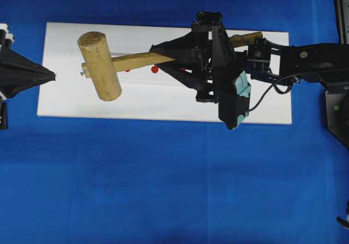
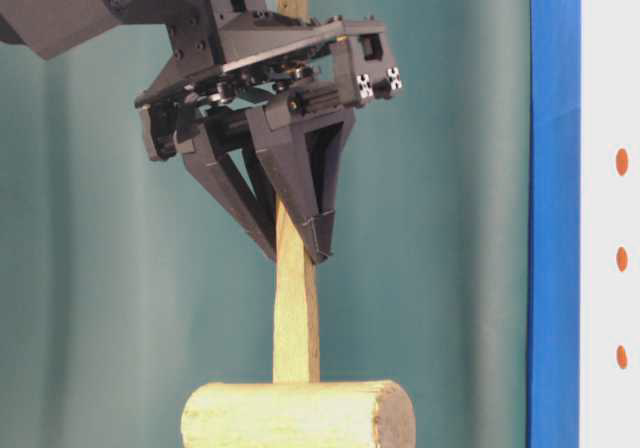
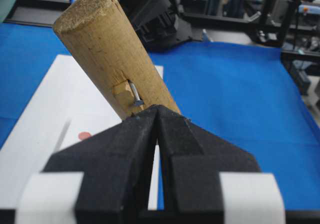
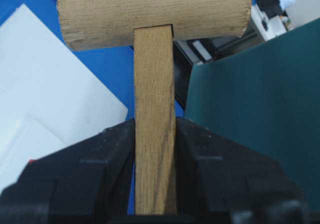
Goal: Hit the mark with a hammer.
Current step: 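Move the left gripper to the mallet head and grasp it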
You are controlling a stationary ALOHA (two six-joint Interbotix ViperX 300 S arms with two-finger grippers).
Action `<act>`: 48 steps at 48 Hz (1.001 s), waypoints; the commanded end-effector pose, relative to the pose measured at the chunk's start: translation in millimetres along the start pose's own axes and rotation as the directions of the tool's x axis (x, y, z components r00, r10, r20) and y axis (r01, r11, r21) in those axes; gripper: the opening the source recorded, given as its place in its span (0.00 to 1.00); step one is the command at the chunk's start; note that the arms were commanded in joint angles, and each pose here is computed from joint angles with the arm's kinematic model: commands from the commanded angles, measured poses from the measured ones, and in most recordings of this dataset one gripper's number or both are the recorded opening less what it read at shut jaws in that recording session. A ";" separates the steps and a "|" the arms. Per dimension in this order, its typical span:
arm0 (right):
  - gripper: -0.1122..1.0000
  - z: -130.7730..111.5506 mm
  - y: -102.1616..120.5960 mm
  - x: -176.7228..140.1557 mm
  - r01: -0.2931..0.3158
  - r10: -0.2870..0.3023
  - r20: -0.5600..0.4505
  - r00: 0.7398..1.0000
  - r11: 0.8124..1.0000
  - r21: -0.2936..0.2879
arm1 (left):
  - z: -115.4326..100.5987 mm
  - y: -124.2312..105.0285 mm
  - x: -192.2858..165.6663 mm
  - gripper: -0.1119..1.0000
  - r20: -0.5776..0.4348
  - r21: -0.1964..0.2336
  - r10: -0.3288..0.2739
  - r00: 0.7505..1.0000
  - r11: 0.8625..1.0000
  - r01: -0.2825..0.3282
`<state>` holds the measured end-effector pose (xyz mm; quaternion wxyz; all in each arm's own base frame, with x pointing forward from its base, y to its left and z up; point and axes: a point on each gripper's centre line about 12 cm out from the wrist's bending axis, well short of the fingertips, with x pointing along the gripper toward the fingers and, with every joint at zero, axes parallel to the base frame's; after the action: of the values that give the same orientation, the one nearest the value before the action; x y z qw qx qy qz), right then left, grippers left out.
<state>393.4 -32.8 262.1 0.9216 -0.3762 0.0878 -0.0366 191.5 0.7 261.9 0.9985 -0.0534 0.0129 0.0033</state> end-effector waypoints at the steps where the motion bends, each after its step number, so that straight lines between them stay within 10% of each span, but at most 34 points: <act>1: 0.19 17.6 -15.0 -5.5 0.049 -0.050 0.054 0.997 0.999 0.008 | 5.6 -0.2 1.8 0.11 0.017 -0.023 0.001 1.000 1.000 0.000; 7: 0.19 17.5 -15.1 -5.5 0.050 -0.050 0.053 0.997 0.999 0.008 | 6.4 1.9 1.8 0.18 0.023 -0.088 0.011 1.000 0.996 -0.009; 15: 0.19 18.0 -15.5 -5.4 0.051 -0.051 0.054 0.997 0.999 0.008 | 6.9 9.6 1.8 0.60 0.025 -0.211 0.051 0.998 0.976 -0.045; 22: 0.19 17.6 -15.0 -5.1 0.049 -0.050 0.054 0.997 0.999 0.006 | 6.4 13.3 3.5 0.91 0.020 -0.239 0.070 0.997 0.969 -0.063; 48: 0.19 17.8 -15.2 -4.9 0.048 -0.048 0.053 0.997 0.999 0.008 | 21.0 28.1 41.6 0.93 0.067 -0.247 0.124 0.990 0.963 -0.104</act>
<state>393.6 -31.0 262.1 0.9211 -0.3778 0.0870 -0.0344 222.2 28.5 267.1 0.9826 -0.1740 -0.0076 0.0648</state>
